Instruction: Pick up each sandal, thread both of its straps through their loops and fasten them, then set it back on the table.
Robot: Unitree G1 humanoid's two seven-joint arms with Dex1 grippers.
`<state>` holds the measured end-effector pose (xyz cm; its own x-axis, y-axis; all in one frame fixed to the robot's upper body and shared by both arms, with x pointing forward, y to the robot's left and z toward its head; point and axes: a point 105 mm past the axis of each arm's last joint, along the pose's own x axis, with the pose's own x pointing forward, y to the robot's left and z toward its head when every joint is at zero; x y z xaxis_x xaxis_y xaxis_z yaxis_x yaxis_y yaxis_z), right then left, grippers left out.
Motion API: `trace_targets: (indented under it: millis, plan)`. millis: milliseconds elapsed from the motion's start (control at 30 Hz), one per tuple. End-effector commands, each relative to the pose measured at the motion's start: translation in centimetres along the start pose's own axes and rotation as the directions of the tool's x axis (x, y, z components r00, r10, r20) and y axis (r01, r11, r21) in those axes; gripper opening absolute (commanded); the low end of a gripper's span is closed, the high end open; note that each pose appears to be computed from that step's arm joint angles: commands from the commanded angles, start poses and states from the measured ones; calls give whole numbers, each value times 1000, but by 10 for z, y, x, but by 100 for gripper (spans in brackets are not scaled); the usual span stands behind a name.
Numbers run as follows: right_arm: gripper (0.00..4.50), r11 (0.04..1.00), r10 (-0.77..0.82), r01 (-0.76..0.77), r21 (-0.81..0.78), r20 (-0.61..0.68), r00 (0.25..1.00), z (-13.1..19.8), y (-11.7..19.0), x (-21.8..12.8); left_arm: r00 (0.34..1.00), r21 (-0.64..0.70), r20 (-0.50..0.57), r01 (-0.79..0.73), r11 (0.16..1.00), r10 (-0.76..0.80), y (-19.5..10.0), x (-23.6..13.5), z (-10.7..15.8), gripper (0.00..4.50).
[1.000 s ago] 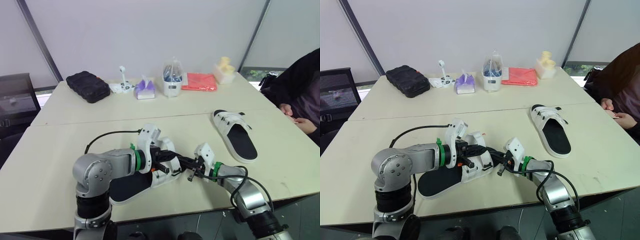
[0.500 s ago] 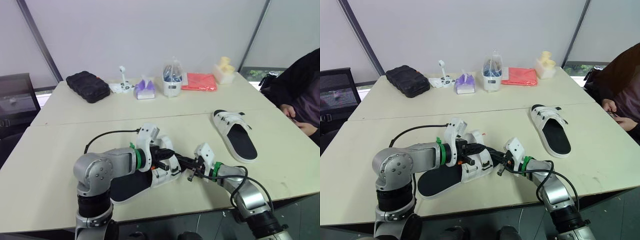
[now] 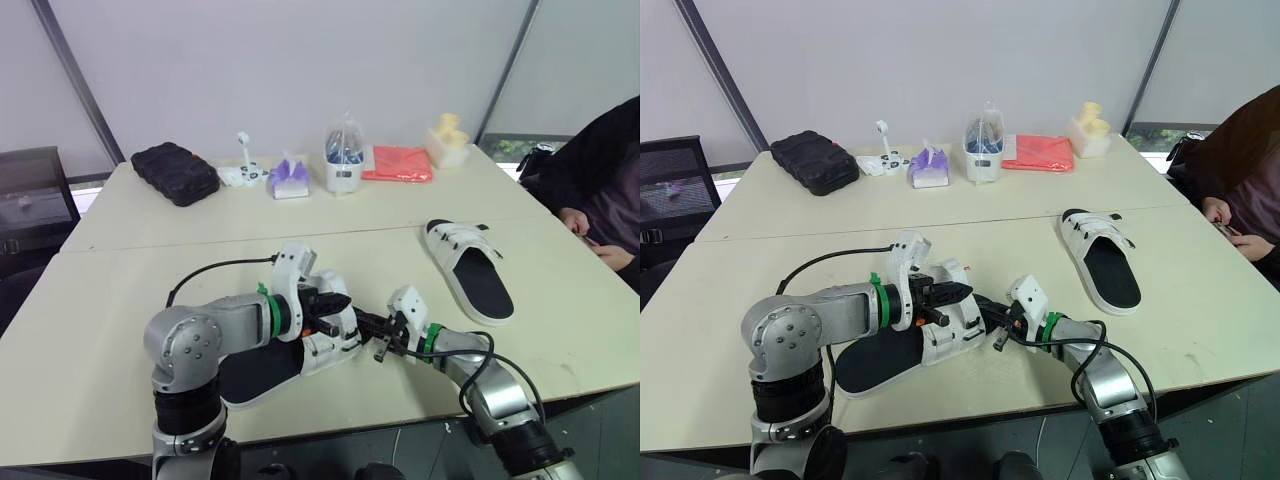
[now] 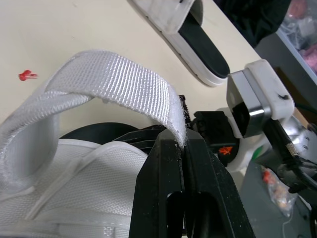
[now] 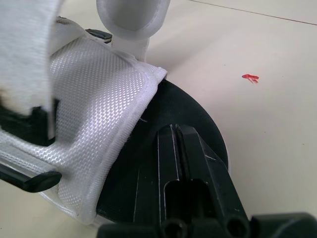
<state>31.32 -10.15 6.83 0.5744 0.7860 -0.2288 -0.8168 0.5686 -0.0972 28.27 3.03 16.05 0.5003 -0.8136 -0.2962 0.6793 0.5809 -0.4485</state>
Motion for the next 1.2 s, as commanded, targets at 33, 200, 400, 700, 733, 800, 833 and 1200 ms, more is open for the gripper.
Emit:
trace_targets:
  millis: [33,200,400,700,733,800,833,1200]
  plan:
    - [0,997,44,-37,67,-113,993,-34,16,4,999,21,-3,38,999,-38,-9,-1,-1,3]
    - [0,997,42,-35,66,-112,993,-34,16,4,999,16,-12,41,999,-41,-10,-1,-3,3]
    - [0,997,43,-35,69,-111,993,-34,17,4,1000,19,-20,13,1000,-13,-6,-1,-4,3]
    - [0,997,42,-35,68,-109,993,-34,16,6,999,28,-46,16,999,-14,-7,-1,-9,3]
    - [0,997,42,-35,68,-109,993,-34,16,6,998,29,-54,20,999,-18,-7,-1,-10,3]
    - [0,997,43,-36,68,-108,993,-34,16,6,997,33,-78,20,999,-18,-7,0,-15,3]
    - [0,997,43,-36,68,-108,993,-33,16,6,996,34,-89,18,999,-15,-6,0,-17,3]
    - [0,997,38,-31,71,-107,993,-34,16,5,993,80,-111,-34,996,43,-2,4,-16,3]
